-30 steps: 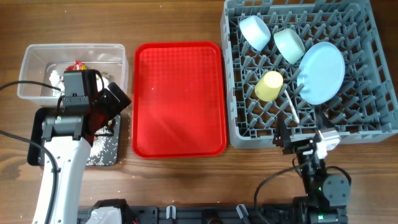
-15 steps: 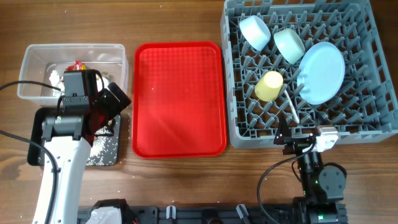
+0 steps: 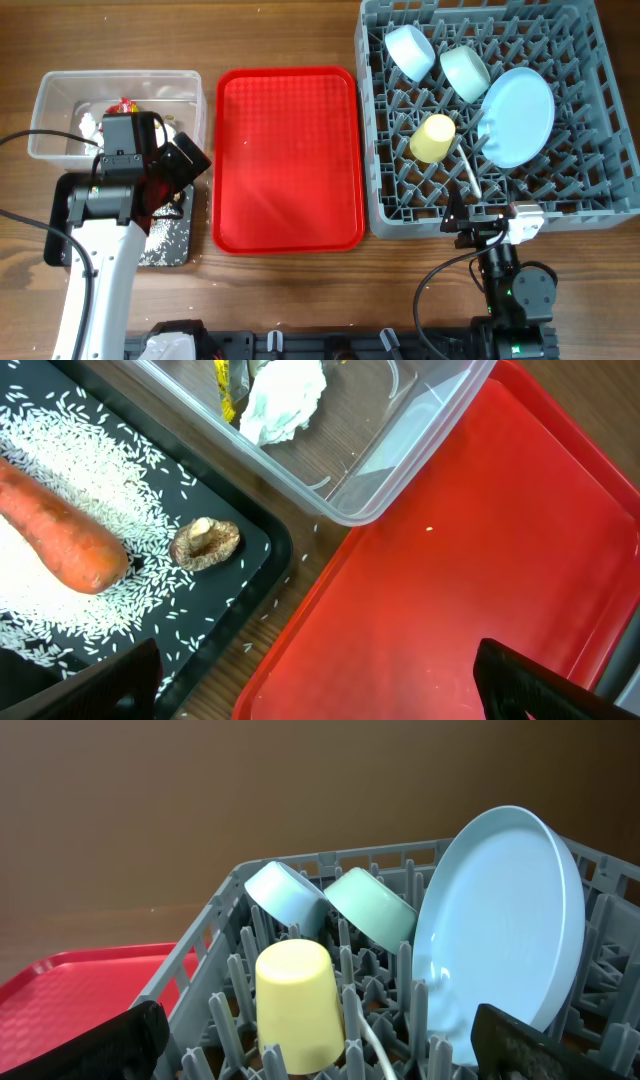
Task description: Sort waste into correct bins and load items into the dishwasher rack
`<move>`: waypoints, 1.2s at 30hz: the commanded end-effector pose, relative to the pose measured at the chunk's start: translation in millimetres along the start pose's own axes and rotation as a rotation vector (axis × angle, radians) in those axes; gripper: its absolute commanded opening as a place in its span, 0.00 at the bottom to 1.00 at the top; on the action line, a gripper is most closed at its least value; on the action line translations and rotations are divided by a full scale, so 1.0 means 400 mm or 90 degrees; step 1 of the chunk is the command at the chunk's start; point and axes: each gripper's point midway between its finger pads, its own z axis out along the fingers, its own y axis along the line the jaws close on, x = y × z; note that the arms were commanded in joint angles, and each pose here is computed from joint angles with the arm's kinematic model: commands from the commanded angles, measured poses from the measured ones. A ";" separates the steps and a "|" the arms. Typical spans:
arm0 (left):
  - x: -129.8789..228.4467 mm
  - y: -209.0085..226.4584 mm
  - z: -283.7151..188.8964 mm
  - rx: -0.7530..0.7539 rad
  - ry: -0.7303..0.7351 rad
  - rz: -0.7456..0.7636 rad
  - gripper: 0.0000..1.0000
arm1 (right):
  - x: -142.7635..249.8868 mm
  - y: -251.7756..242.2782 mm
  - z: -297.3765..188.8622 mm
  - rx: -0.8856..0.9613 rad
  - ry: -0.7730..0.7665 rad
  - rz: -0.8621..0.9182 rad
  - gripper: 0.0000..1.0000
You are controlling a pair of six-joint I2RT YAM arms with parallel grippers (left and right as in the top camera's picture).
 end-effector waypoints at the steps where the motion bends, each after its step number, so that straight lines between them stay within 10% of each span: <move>1: -0.023 -0.003 -0.019 0.003 -0.024 -0.010 1.00 | -0.007 -0.004 -0.002 0.007 -0.009 0.011 1.00; 13: -0.030 -0.006 -0.054 0.022 -0.048 -0.012 1.00 | -0.007 -0.004 -0.002 0.007 -0.009 0.011 1.00; 28: 0.002 0.043 -0.431 0.222 -0.308 -0.032 1.00 | -0.007 -0.004 -0.002 0.007 -0.009 0.011 1.00; 36: 0.114 0.095 -0.350 0.256 -0.303 -0.023 1.00 | -0.007 -0.004 -0.002 0.007 -0.009 0.011 1.00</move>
